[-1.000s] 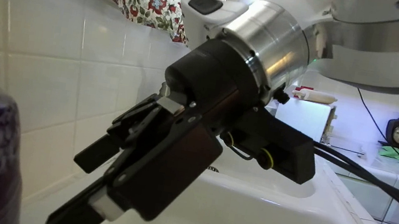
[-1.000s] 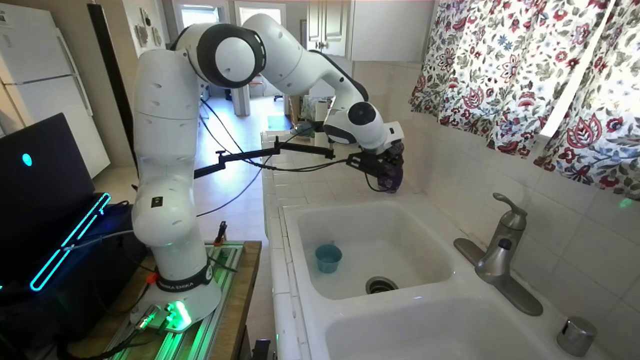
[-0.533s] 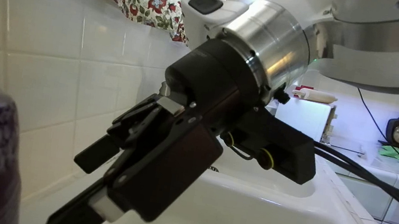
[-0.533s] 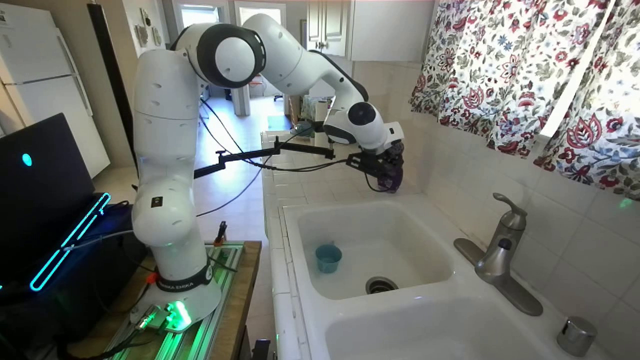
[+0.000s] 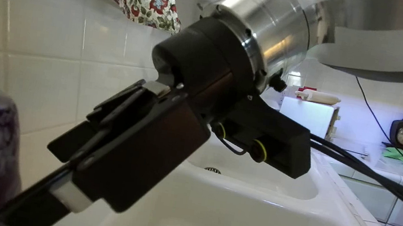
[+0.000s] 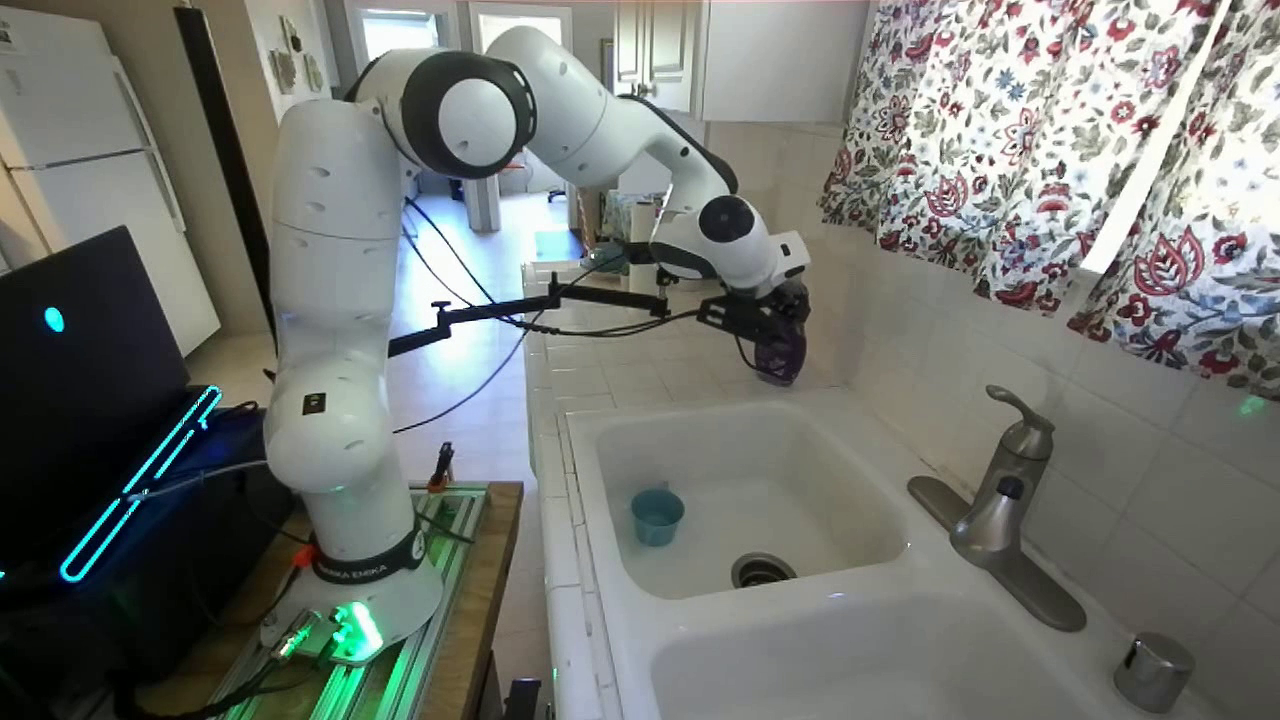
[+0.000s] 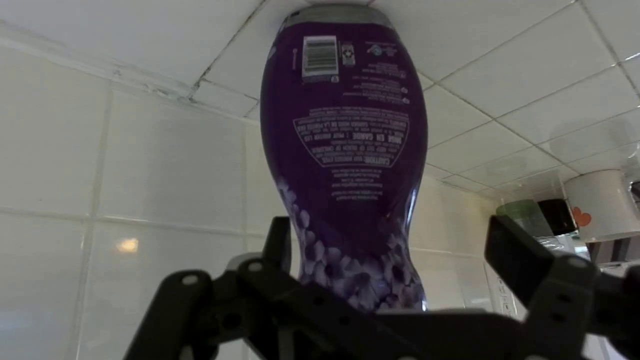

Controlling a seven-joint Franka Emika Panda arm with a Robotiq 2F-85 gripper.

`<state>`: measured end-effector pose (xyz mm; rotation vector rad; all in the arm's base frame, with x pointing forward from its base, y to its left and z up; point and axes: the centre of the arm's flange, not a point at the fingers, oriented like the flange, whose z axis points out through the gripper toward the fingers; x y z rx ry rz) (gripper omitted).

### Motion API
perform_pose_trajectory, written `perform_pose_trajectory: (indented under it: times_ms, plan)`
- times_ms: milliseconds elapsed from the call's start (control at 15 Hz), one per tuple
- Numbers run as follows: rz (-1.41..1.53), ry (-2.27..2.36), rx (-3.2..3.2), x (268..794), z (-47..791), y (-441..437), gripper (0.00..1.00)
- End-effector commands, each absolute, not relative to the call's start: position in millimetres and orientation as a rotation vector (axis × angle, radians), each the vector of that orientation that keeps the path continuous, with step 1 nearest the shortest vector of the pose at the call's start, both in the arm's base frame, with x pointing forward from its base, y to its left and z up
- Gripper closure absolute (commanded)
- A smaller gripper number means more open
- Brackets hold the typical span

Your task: Pour the soap into the sink

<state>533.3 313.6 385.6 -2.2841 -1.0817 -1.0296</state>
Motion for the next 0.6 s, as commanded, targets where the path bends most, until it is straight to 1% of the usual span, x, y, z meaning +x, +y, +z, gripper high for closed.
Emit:
perform_pose_trajectory:
  times_ms: [0,533]
  plan:
    - [-1.093,-1.078,-2.265,542.7,377.8,324.7,0.00]
    - [-1.163,-1.082,-2.253,552.4,366.0,341.0,0.00]
